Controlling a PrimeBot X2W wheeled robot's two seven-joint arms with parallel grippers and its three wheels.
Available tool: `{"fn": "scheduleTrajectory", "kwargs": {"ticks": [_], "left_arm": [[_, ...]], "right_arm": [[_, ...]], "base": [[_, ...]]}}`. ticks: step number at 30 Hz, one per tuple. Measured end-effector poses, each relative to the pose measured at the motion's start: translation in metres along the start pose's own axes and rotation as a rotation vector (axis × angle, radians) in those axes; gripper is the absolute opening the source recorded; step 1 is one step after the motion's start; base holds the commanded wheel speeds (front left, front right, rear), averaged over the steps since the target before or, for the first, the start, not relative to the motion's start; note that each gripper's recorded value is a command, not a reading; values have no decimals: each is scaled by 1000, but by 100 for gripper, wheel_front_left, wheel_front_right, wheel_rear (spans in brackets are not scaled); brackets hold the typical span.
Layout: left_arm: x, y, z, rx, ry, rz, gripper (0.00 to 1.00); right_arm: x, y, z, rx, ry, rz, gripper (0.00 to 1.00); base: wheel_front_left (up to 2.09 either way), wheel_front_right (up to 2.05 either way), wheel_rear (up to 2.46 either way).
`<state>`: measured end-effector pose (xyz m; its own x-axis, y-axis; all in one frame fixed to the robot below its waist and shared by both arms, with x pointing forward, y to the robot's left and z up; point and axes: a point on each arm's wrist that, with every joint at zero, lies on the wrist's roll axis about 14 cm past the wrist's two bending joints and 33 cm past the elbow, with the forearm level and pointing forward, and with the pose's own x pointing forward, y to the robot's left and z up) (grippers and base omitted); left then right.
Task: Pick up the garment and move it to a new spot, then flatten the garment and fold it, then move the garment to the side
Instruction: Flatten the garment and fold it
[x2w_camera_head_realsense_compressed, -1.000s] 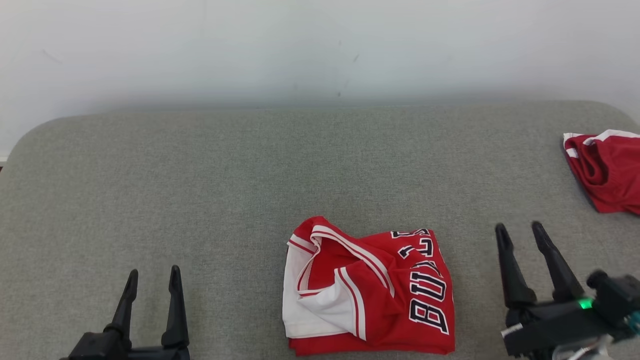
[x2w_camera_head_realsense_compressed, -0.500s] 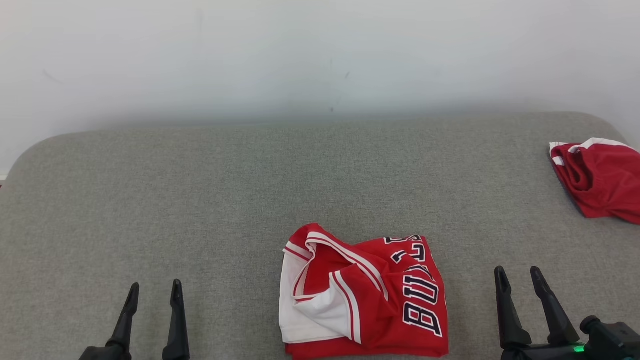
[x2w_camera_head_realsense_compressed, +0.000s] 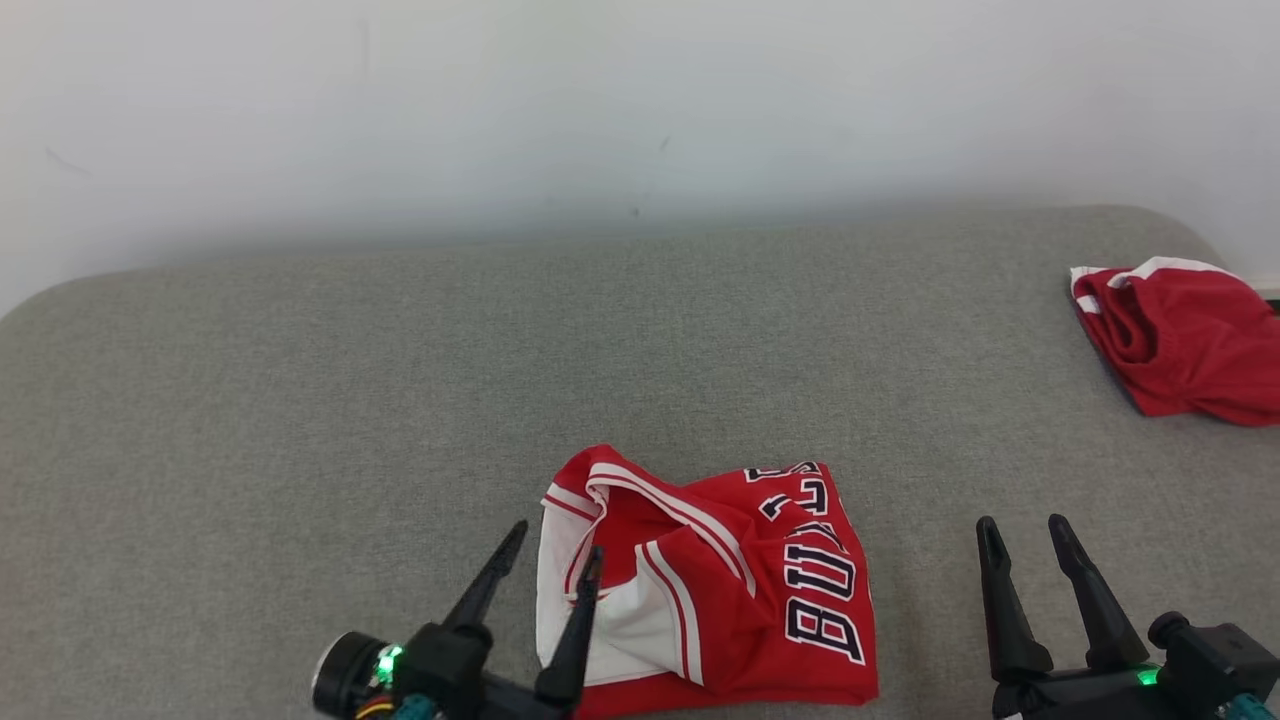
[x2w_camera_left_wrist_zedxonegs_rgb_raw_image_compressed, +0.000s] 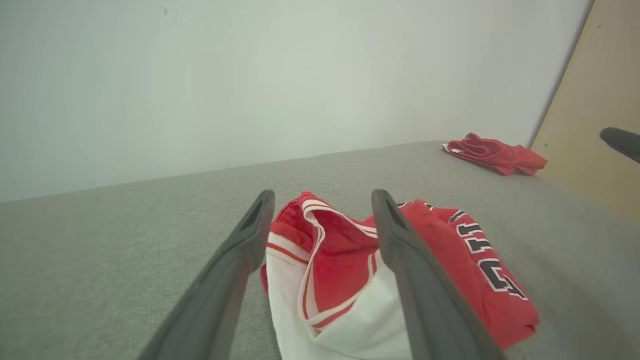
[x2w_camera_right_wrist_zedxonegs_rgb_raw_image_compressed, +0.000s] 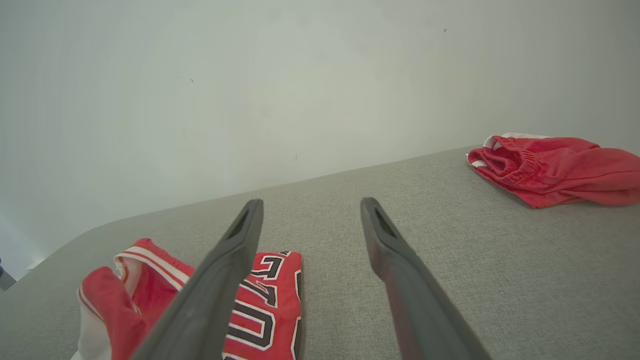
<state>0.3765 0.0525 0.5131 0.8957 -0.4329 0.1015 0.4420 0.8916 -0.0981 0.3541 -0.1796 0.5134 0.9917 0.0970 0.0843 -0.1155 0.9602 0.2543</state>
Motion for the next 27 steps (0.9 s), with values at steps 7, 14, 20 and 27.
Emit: {"fn": "scheduleTrajectory", "kwargs": {"ticks": [7, 14, 20, 27], "left_arm": [[23, -40, -24, 10, 103, -196, 100], [33, -49, -51, 9, 203, -270, 100], [37, -57, -56, -17, 215, -302, 0], [29, -52, -46, -29, 179, -281, 0]], "right_arm": [[-6, -11, -3, -1, 10, -39, 100], [-15, -31, -1, -4, 3, -104, 100], [-17, -40, -4, -1, 10, -131, 100], [-10, -31, -5, 4, 8, -93, 100]], "base": [[0, 0, 0], [0, 0, 0], [0, 0, 0], [0, 0, 0]]}}
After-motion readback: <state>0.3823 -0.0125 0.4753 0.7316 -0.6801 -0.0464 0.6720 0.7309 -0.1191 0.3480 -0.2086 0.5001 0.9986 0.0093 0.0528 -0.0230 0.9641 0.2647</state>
